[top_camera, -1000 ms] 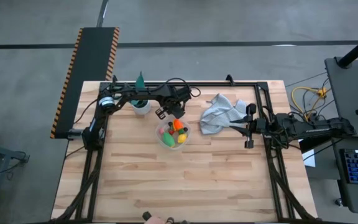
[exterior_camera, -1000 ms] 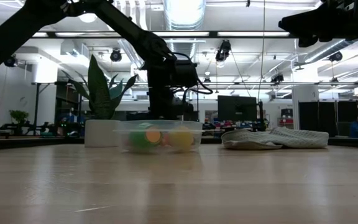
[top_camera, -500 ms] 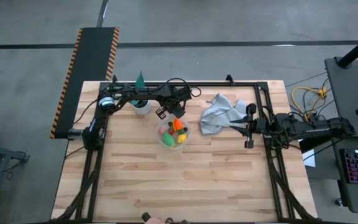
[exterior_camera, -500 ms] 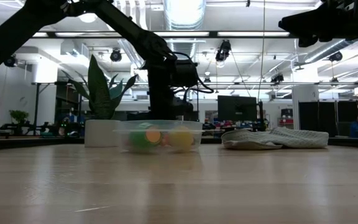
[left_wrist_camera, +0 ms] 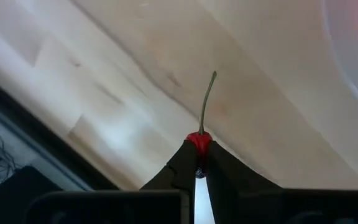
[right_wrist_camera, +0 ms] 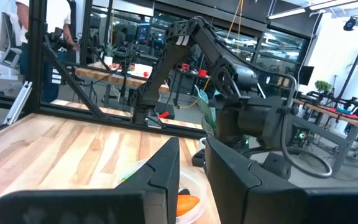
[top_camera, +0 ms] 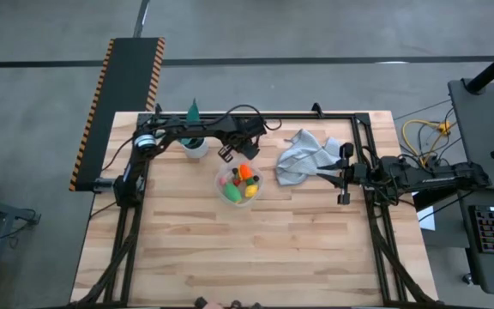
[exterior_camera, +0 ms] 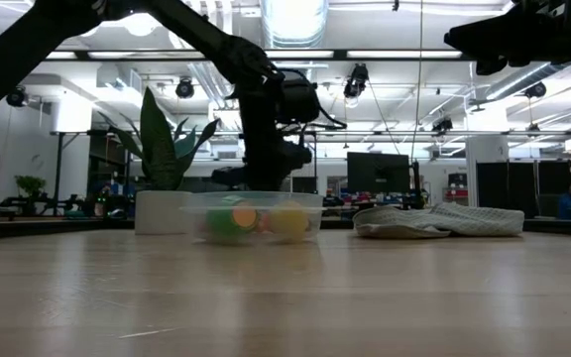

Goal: Pick and placing Produce into tupperware
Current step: Put the red cherry into the transparent bin

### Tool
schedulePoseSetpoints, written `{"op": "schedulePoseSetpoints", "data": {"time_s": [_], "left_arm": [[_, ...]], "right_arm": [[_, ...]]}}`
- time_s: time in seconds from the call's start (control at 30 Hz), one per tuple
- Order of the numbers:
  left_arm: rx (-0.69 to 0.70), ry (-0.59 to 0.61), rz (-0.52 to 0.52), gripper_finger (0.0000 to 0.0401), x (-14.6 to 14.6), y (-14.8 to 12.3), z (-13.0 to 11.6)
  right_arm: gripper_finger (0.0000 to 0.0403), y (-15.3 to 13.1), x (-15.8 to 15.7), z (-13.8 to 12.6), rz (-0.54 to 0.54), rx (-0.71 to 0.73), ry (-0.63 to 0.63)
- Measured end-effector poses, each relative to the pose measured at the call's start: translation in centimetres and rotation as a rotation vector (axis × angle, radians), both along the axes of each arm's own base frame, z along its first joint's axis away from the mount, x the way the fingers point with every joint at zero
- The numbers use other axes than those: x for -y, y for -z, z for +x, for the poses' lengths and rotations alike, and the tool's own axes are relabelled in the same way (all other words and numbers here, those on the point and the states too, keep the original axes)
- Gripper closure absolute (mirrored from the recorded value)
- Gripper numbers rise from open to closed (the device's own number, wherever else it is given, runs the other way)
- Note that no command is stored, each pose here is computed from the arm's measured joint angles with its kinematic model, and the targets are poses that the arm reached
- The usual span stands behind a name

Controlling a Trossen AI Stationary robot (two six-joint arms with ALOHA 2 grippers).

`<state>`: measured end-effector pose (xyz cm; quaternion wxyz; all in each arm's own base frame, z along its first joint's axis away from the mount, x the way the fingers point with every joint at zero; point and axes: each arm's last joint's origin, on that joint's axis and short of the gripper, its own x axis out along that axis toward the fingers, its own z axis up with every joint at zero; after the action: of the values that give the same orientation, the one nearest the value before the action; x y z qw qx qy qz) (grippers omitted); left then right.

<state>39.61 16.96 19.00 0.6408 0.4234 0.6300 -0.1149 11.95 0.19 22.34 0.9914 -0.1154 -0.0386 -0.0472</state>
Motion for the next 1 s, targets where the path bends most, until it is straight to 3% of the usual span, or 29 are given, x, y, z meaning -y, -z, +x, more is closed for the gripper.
{"op": "schedulePoseSetpoints", "data": {"time_s": [0.3, 0.63, 0.83, 1.0], "left_arm": [[0.022, -0.010, 0.104, 0.0398, 1.9, -2.2, 0.3], [0.237, -0.095, 0.091, 0.0398, 6.0, -7.6, -0.3], [0.358, -0.146, 0.029, 0.0398, 9.9, -10.2, -1.0], [0.453, -0.208, -0.142, 0.0398, 12.5, -11.4, -1.6]], "right_arm": [[0.0332, 0.0, 0.0, 0.0, 0.000, 0.002, 0.000], [0.0332, -0.3, 0.0, -0.1, 0.005, 0.030, -0.001], [0.0332, -0.3, 0.0, -0.1, 0.005, 0.032, -0.001], [0.0332, -0.3, 0.0, -0.1, 0.005, 0.033, -0.001]]}}
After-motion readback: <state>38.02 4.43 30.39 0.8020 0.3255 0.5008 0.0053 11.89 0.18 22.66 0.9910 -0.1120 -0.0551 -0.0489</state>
